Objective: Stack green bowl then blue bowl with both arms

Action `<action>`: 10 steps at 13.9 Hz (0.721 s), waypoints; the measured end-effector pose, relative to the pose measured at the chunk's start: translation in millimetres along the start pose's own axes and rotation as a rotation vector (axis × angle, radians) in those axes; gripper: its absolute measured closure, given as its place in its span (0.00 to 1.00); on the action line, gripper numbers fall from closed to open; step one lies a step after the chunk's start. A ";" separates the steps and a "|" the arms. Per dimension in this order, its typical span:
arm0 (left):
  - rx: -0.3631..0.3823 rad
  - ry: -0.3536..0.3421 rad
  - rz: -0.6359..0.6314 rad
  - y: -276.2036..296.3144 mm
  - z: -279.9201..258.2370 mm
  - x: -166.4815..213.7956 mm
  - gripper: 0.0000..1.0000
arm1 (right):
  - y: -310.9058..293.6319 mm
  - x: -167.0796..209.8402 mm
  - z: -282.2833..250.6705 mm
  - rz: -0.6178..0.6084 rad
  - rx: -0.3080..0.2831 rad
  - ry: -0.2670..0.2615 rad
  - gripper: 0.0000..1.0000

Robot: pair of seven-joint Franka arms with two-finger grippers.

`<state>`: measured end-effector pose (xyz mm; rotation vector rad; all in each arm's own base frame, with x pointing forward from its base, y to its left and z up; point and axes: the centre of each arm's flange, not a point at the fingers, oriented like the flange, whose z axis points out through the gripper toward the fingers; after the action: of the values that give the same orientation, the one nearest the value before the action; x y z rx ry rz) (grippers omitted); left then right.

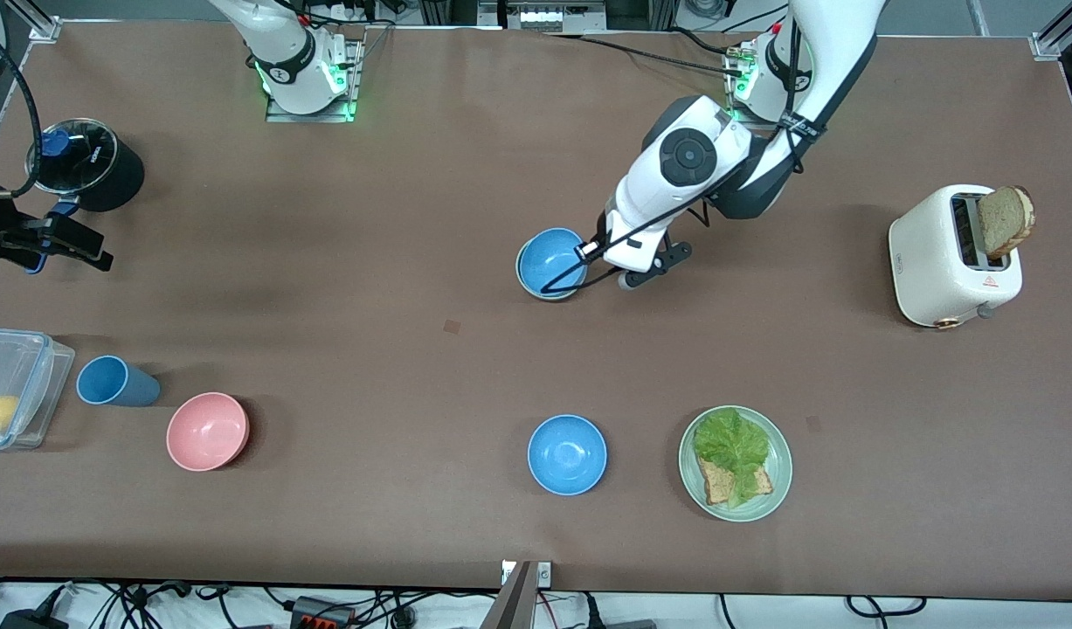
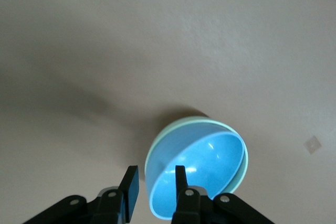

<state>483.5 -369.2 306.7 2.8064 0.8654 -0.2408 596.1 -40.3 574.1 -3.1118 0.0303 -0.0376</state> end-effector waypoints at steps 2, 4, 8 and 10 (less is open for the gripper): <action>0.001 0.007 0.011 -7.4 -8.7 19.6 0.64 | -0.2 -0.5 0.4 -0.002 -0.001 -0.005 0.00; -0.004 0.019 0.020 -13.0 -21.1 36.2 0.64 | -1.3 -0.5 0.5 -0.004 -0.001 -0.006 0.00; 0.041 0.003 0.049 -4.4 -59.9 47.0 0.63 | 1.0 -0.7 0.6 0.000 -0.003 -0.007 0.00; 0.056 -0.002 0.073 -6.7 -85.1 64.2 0.63 | 0.3 -1.0 0.6 -0.001 -0.003 -0.008 0.00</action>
<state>540.4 -309.5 374.6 2.8822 0.7656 -0.2605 595.1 -40.6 573.5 -3.1147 0.0279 -0.0249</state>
